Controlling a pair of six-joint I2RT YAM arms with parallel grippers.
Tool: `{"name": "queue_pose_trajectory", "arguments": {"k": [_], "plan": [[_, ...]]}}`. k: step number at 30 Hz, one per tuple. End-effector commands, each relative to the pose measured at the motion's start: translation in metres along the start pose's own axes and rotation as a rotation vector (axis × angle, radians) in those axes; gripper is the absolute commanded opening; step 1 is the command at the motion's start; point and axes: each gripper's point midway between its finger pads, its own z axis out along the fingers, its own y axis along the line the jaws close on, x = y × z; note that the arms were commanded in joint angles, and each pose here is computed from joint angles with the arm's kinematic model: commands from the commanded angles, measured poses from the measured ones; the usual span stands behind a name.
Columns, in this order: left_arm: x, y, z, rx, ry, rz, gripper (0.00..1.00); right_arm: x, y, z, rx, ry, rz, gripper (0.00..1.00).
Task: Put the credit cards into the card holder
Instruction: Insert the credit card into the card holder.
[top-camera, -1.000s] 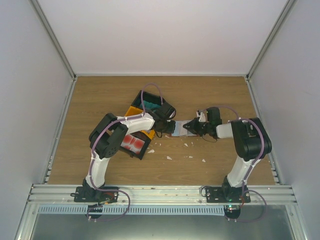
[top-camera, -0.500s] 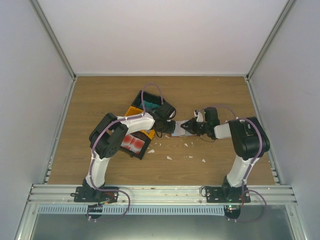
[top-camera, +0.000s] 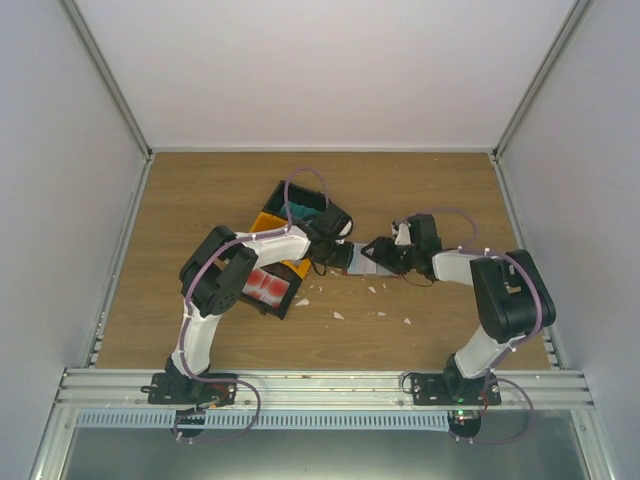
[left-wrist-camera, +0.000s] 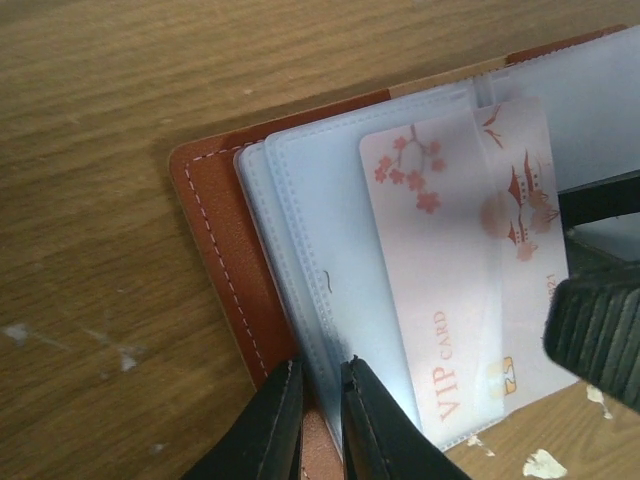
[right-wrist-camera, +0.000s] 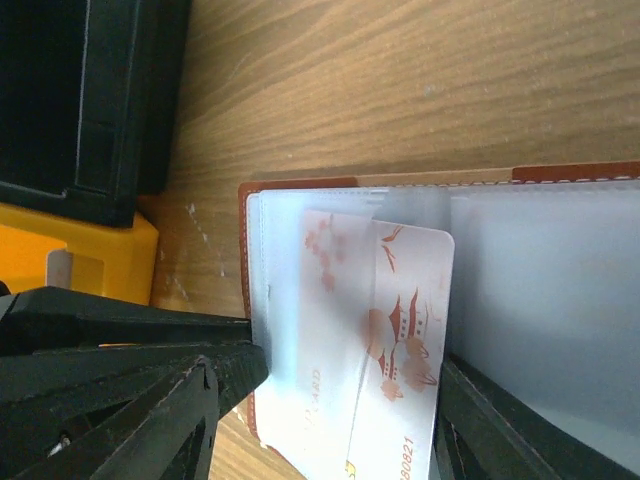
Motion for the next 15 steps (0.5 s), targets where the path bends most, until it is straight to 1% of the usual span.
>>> {"name": "queue_pose_trajectory", "arguments": {"k": [1, 6, 11, 15], "plan": [[0.021, -0.010, 0.013, 0.065, 0.086, 0.019, 0.17, 0.024, -0.025, -0.006, 0.131, 0.076, 0.018, 0.60], [0.026, -0.010, 0.017, 0.075, 0.109, 0.015, 0.18, 0.028, -0.028, -0.013, 0.192, 0.063, 0.018, 0.61], [0.031, -0.008, 0.019, 0.073, 0.119, 0.010, 0.18, 0.033, -0.027, -0.012, 0.253, 0.061, 0.014, 0.59], [0.035, -0.007, 0.022, 0.073, 0.131, 0.008, 0.18, 0.035, -0.018, -0.001, 0.271, 0.064, 0.001, 0.54]]}}
